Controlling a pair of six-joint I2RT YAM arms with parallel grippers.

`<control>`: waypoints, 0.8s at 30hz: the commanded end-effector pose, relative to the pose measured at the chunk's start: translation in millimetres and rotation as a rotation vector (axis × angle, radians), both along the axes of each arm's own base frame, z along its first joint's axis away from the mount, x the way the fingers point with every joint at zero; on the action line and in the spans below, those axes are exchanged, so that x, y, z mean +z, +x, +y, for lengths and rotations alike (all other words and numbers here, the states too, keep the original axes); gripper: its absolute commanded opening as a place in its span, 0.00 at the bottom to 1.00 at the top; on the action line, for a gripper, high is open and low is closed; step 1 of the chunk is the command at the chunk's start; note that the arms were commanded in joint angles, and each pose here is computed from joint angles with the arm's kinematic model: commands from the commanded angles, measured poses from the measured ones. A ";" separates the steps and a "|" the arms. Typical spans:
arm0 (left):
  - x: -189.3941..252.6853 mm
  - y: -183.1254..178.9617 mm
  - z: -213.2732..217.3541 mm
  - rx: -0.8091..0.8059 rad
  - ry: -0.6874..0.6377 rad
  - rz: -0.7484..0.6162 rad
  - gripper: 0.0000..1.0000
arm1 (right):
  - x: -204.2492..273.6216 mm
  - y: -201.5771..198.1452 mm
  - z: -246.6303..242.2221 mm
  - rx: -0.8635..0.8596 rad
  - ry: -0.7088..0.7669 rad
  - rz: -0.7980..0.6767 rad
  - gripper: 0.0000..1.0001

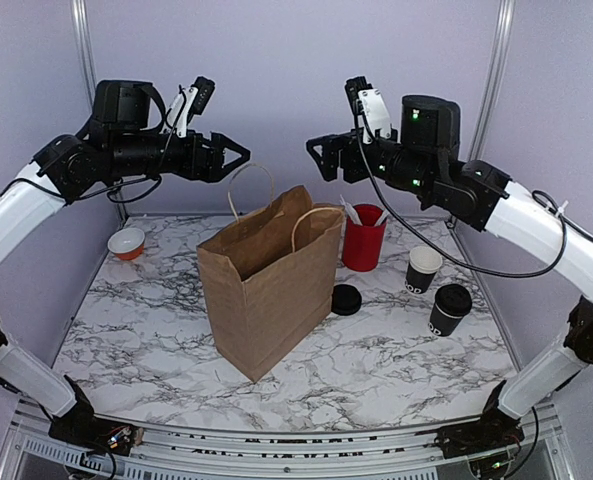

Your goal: Pack the takeout coffee

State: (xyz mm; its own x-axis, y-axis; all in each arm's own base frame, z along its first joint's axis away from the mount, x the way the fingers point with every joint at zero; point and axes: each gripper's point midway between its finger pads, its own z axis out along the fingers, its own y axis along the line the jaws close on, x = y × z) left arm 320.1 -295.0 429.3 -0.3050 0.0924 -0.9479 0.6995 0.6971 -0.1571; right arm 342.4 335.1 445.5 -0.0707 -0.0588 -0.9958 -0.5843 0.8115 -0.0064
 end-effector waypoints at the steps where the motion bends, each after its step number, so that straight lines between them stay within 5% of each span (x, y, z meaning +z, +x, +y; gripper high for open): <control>1: -15.4 10.9 -12.6 -0.042 0.091 0.026 0.90 | 16.6 0.0 -31.4 -0.029 0.107 0.000 0.97; 7: -27.9 32.8 -22.0 -0.088 0.111 0.082 0.80 | 7.4 -7.4 -53.0 -0.048 0.133 0.019 0.98; 24: -31.5 28.8 -46.4 -0.212 0.060 0.149 0.12 | -3.9 -15.2 -68.9 -0.078 0.132 0.045 0.98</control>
State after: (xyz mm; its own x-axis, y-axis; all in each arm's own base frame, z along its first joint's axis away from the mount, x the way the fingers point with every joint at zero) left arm 354.9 -338.4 389.4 -0.4105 0.2289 -0.8827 0.7858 0.5798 -0.2151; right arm 327.4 274.4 430.9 -0.1320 0.0447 -0.9902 -0.5318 0.8398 0.1089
